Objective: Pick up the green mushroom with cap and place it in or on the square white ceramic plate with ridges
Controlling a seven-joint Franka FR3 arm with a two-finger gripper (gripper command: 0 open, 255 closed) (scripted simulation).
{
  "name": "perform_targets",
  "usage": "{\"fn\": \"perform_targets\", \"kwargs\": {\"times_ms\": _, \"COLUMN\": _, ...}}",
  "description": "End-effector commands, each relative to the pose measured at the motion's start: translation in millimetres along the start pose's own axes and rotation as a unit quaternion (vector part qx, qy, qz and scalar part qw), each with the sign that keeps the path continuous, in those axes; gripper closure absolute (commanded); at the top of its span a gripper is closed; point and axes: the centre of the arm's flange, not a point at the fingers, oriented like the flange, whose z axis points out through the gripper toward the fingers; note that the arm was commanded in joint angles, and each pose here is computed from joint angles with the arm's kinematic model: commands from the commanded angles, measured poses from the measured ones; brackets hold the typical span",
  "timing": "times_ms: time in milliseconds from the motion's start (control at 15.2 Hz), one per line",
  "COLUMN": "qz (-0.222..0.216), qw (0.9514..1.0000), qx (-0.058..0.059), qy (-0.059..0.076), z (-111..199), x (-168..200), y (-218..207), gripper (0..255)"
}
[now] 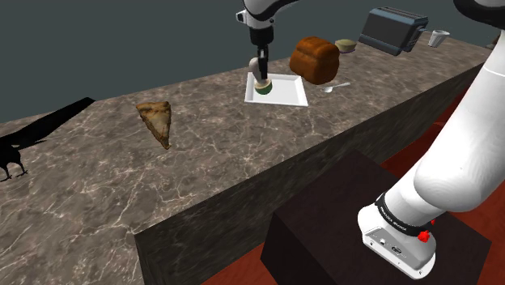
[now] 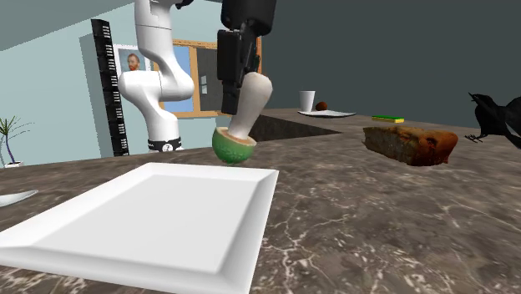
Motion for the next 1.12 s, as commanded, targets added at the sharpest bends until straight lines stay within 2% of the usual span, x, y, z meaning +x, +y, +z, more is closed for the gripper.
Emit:
{"fn": "perform_targets", "kwargs": {"times_ms": 0, "qz": -0.001, "qw": 1.0, "qx": 0.0, "qy": 0.0, "z": 1.4, "x": -12.3, "y": 17.9, "gripper": 255}}
{"fn": "perform_targets", "kwargs": {"times_ms": 396, "qz": -0.001, "qw": 1.0, "qx": 0.0, "qy": 0.0, "z": 10.6, "x": -57.8, "y": 88.7, "gripper": 255}}
{"fn": "perform_targets", "kwargs": {"times_ms": 1056, "qz": -0.001, "qw": 1.0, "qx": 0.0, "qy": 0.0, "z": 62.6, "x": -49.5, "y": 85.1, "gripper": 255}}
